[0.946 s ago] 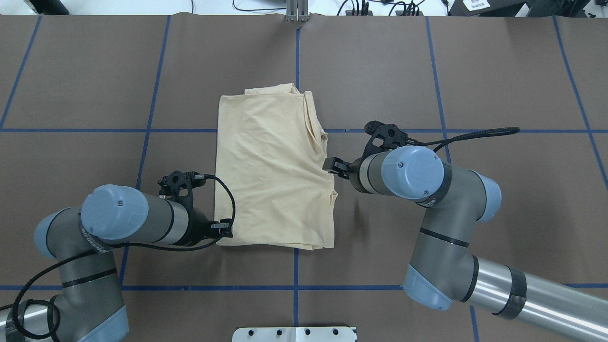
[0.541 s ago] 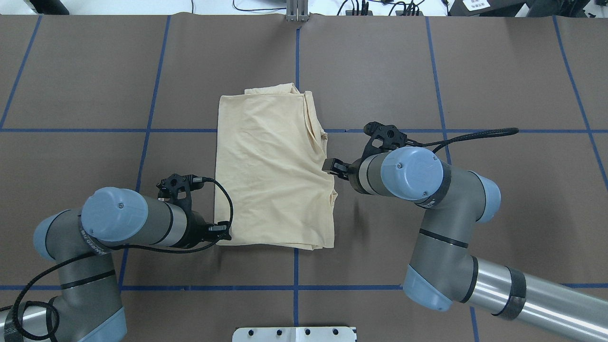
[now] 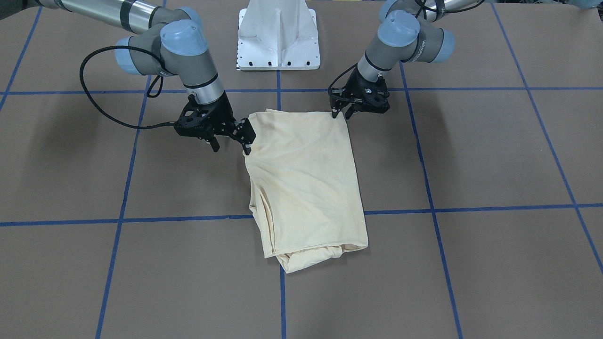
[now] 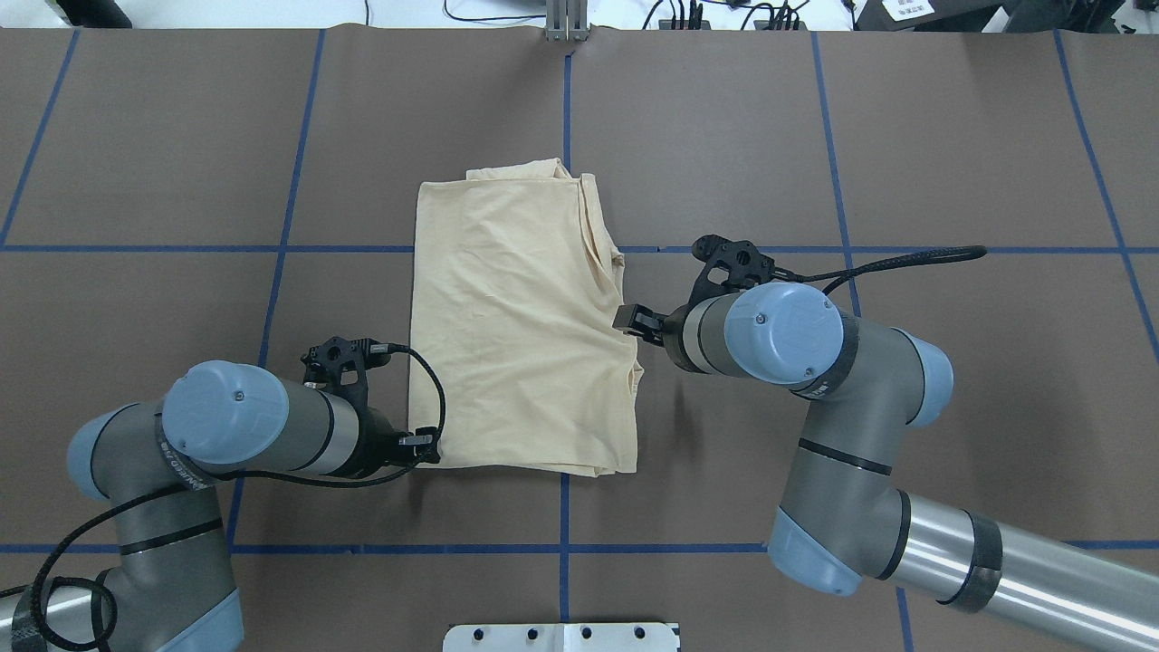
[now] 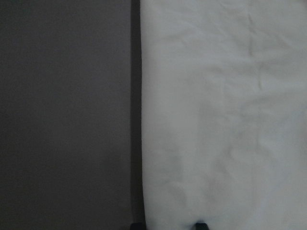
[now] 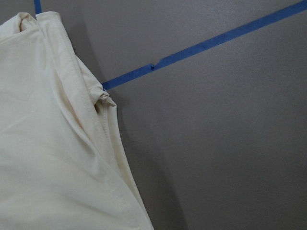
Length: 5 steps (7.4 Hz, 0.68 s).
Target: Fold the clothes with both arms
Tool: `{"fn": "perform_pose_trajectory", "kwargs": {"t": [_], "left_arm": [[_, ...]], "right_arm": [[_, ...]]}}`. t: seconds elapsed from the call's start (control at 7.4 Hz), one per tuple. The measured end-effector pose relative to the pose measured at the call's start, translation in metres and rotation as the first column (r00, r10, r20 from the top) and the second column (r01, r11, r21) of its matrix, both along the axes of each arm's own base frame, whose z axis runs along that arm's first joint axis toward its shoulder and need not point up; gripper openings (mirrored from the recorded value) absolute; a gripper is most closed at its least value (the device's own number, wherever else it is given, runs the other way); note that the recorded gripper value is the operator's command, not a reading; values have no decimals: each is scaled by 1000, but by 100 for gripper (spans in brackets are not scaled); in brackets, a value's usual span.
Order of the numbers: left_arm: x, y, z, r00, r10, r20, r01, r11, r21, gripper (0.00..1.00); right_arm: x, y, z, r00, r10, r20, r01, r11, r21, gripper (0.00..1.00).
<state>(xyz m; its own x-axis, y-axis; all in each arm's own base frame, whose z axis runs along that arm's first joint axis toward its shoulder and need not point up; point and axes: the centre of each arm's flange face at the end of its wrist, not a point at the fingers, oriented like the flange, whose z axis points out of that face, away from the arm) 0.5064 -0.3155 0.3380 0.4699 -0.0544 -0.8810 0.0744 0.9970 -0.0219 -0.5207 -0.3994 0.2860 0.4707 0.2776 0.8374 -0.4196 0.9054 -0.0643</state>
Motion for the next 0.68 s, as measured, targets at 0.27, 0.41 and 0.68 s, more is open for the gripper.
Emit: {"fn": "perform_pose_trajectory", "kwargs": {"t": [0.27,0.41,0.68], "left_arm": [[1,1,-2,1000,1,-3,-1,1000,-1,35],[2,2,-3,1000,1,-5,-1,1000,-4,35],[3,3,-4,1000,2,-6,-2,1000,-8,35]], "right_arm": [[0,0,0,1000,0,-1,0,1000,0,100],[-1,1,1,1000,-1,-1,1,1000,-1,100],[-2,2,1,1000,-4,-2,4,1000,-1,100]]}}
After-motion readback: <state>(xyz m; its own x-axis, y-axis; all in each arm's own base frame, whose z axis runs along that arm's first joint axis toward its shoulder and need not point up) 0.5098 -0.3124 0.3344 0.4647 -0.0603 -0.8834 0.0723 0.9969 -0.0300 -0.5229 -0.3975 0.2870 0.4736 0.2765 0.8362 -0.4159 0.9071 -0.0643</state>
